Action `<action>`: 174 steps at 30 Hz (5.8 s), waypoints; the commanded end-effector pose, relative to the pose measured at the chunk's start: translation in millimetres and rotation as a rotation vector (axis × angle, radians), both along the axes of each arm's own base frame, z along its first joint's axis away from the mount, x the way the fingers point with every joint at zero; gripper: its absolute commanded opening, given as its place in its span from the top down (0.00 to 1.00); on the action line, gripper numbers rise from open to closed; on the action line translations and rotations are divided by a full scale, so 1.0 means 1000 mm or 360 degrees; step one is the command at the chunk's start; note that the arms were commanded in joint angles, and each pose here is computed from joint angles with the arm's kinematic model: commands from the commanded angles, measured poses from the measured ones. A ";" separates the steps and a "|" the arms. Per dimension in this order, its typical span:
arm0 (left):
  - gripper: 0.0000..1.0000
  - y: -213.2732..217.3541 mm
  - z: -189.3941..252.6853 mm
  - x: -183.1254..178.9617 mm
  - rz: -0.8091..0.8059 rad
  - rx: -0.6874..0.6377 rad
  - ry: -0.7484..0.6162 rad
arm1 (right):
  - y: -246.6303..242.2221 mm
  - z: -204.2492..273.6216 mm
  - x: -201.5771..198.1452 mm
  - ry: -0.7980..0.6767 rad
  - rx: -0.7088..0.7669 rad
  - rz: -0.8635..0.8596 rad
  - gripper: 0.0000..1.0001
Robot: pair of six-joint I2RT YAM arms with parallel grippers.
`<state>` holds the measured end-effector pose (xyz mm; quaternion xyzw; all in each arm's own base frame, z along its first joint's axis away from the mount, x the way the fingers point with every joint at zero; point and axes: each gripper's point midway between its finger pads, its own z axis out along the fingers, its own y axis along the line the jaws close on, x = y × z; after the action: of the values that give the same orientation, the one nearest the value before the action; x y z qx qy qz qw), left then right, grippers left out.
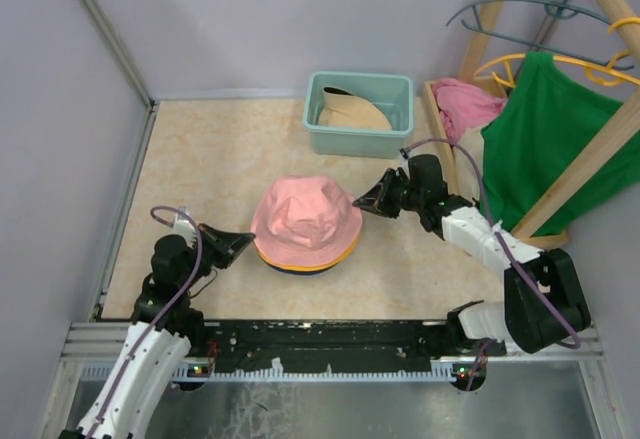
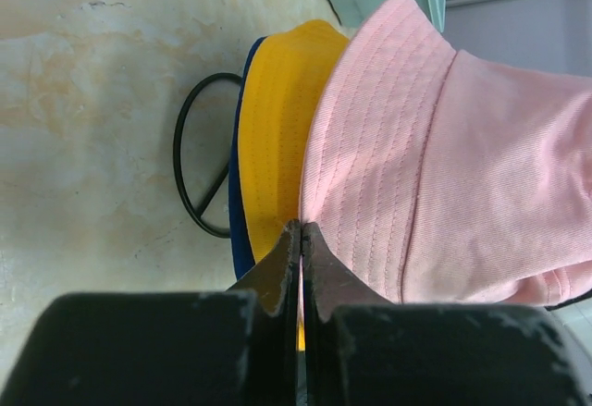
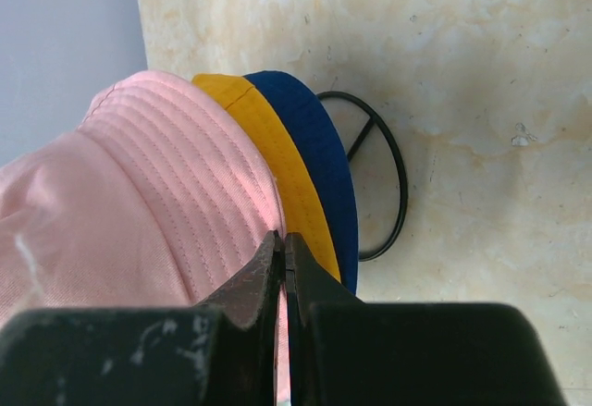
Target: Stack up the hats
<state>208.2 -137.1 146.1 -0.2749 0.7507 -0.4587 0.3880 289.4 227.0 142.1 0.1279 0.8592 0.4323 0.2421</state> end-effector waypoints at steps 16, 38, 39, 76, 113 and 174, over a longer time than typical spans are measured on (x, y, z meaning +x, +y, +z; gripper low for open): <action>1.00 0.015 -0.068 0.004 -0.0112 0.0257 0.0236 | -0.015 -0.044 0.002 -0.0035 -0.0294 0.0051 1.00; 0.65 0.043 0.022 0.029 0.0061 0.0538 0.0198 | -0.042 0.044 0.039 -0.0393 -0.0590 -0.0082 0.44; 0.60 0.046 0.030 0.034 0.0059 0.0588 0.0188 | -0.041 0.054 0.047 -0.0433 -0.0606 -0.0073 0.43; 0.43 0.048 0.087 0.138 -0.0140 0.0849 -0.0101 | -0.050 -0.047 0.361 -0.0462 -0.1011 -0.0268 0.01; 0.43 0.022 0.167 0.150 -0.0240 0.0583 -0.0499 | 0.039 0.242 0.295 -0.0997 0.0282 -0.0068 1.00; 0.24 -0.104 0.220 0.233 -0.0517 -0.0845 -0.0437 | 0.049 0.438 0.163 -0.1225 0.0884 0.0096 1.00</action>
<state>437.5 -237.7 352.6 -0.1974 0.5954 -0.7183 0.3009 500.1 281.3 523.9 0.0362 0.6055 0.6472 0.4617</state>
